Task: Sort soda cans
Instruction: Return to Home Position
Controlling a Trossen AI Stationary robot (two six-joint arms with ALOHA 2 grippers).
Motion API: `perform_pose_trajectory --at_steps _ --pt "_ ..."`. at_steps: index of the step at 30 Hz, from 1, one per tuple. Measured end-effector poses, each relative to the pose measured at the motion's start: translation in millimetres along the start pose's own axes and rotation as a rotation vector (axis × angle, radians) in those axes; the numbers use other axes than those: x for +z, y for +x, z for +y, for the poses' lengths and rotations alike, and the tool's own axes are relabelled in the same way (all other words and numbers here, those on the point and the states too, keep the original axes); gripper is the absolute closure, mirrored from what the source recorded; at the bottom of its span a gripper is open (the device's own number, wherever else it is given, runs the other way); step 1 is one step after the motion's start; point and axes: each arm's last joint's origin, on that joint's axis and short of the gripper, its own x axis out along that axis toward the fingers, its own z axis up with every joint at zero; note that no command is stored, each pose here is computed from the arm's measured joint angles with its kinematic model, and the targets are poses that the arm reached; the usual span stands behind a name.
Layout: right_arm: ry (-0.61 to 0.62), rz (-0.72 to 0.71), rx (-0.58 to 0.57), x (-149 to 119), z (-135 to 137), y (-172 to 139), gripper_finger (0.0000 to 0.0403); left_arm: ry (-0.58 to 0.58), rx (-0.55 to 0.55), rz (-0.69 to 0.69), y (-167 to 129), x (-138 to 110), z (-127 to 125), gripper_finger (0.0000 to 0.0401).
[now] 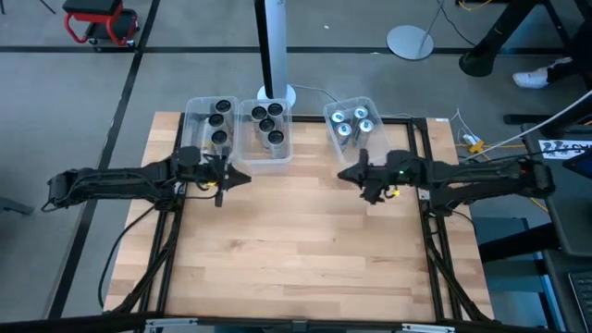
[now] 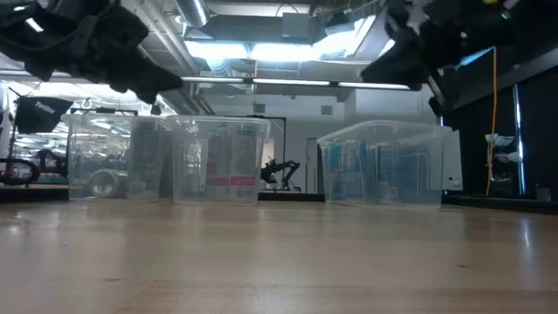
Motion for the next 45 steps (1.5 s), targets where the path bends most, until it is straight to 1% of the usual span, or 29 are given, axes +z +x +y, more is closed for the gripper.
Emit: perform_pose_trajectory --at_steps 4,8,11,15,17,20,22,26,27,31,36,39,43,45 --pt "0.003 -0.022 -0.145 -10 24 -16 0.0394 0.022 -0.007 -0.057 -4 -7 -4 0.0391" --pt "0.001 -0.051 -0.237 -14 46 -29 0.0400 0.058 -0.012 -0.111 -8 -13 -7 0.0397" --pt "0.009 -0.055 -0.248 -16 54 -36 0.0394 0.060 -0.006 -0.118 -10 -15 -8 0.0395" --pt "0.033 -0.066 -0.276 -17 60 -46 0.0383 0.092 0.014 -0.115 -11 -16 -7 0.0390" --pt "0.047 -0.072 -0.288 -18 65 -50 0.0383 0.054 0.010 -0.097 -11 -17 -7 0.0389" --pt "0.052 -0.080 -0.313 -20 75 -56 0.0384 0.064 -0.028 -0.072 -11 -21 -9 0.0389" --pt "0.053 -0.079 -0.332 -22 82 -59 0.0384 0.065 -0.053 -0.109 -11 -21 -10 0.0389" --pt "0.072 -0.071 -0.361 -24 91 -64 0.0384 0.042 -0.054 -0.176 -15 -27 -11 0.0389" --pt "0.074 -0.076 -0.374 -24 90 -66 0.0384 0.034 -0.055 -0.184 -16 -30 -11 0.0389" --pt "0.076 -0.071 -0.359 -25 93 -69 0.0384 0.001 -0.057 -0.193 -19 -40 -13 0.0388" --pt "0.087 -0.002 -0.361 -27 95 -71 0.0384 -0.061 -0.061 -0.208 -25 -39 -14 0.0388" --pt "0.097 0.031 -0.358 -29 97 -72 0.0384 -0.088 -0.026 -0.219 -29 -38 -14 0.0388" --pt "0.106 0.040 -0.362 -29 97 -73 0.0384 -0.116 0.098 -0.214 -34 -41 -12 0.0388" --pt "0.115 0.057 -0.364 -30 98 -74 0.0384 -0.119 0.138 -0.220 -38 -41 -11 0.0388"
